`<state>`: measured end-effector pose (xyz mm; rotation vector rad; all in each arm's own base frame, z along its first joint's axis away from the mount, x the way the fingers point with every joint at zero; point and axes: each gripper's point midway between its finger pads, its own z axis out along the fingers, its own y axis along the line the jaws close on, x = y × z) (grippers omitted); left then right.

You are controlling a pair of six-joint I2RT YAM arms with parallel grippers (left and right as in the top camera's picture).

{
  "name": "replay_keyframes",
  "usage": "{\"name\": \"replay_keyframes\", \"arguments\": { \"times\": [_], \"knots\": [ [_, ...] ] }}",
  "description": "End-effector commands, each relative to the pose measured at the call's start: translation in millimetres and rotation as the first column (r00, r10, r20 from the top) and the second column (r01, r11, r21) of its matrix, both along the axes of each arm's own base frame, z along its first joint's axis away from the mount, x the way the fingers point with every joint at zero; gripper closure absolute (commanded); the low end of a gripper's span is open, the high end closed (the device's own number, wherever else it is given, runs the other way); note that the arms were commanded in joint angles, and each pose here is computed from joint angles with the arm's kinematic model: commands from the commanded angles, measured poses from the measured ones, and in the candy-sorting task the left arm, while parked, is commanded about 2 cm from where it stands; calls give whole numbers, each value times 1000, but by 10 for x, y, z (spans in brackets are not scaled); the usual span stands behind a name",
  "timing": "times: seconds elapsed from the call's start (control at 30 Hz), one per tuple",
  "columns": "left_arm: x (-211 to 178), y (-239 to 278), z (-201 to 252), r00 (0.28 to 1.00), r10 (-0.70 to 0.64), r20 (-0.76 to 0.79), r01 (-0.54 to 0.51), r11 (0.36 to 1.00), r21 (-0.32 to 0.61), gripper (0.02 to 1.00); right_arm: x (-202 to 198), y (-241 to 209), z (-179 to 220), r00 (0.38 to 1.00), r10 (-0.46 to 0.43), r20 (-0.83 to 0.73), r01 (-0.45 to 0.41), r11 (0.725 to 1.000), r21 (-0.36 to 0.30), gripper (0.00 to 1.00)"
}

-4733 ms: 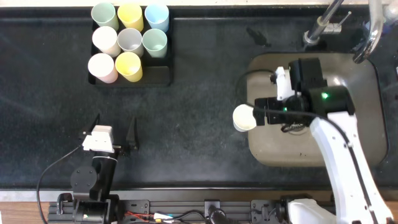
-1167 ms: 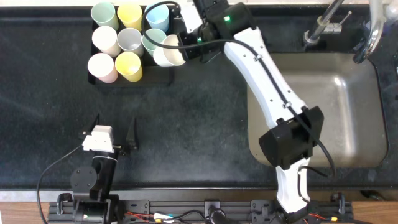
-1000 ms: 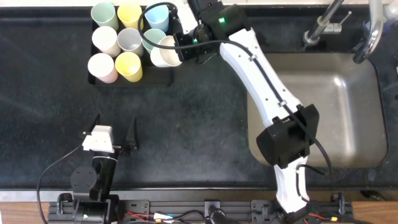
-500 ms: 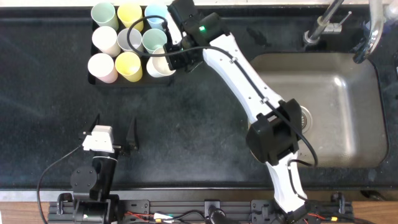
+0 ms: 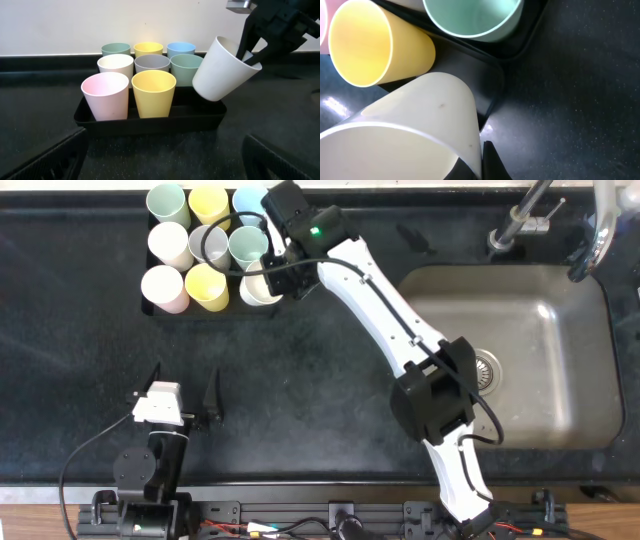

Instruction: Store Cups

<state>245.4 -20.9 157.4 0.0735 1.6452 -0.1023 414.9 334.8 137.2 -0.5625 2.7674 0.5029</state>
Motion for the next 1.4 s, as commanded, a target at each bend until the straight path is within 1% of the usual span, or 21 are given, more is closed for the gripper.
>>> {"name": "replay_keyframes", "arguments": {
  "times": [0.03,0.23,0.5,0.7,1.0,1.4],
  "knots": [
    [-8,-31,10,1000,-18,6,18,1000,-1,18,21,125,-54,1000,4,16,-4,1000,-7,958],
    [-8,-31,10,1000,-18,6,18,1000,0,18,66,176,-70,999,-3,38,3,1000,-3,958],
    [-8,-31,10,1000,-18,6,18,1000,-1,18,71,138,-180,999,-20,32,21,999,-43,958],
    [-8,-31,10,1000,-18,6,18,1000,0,18,90,120,-199,999,-35,37,37,998,-55,958],
    [-8,-31,10,1000,-18,6,18,1000,-1,18,134,190,-194,998,-32,62,34,999,-39,956],
    [-8,-31,10,1000,-18,6,18,1000,0,20,97,197,-345,999,-32,33,34,997,-63,956]
  ]
}}
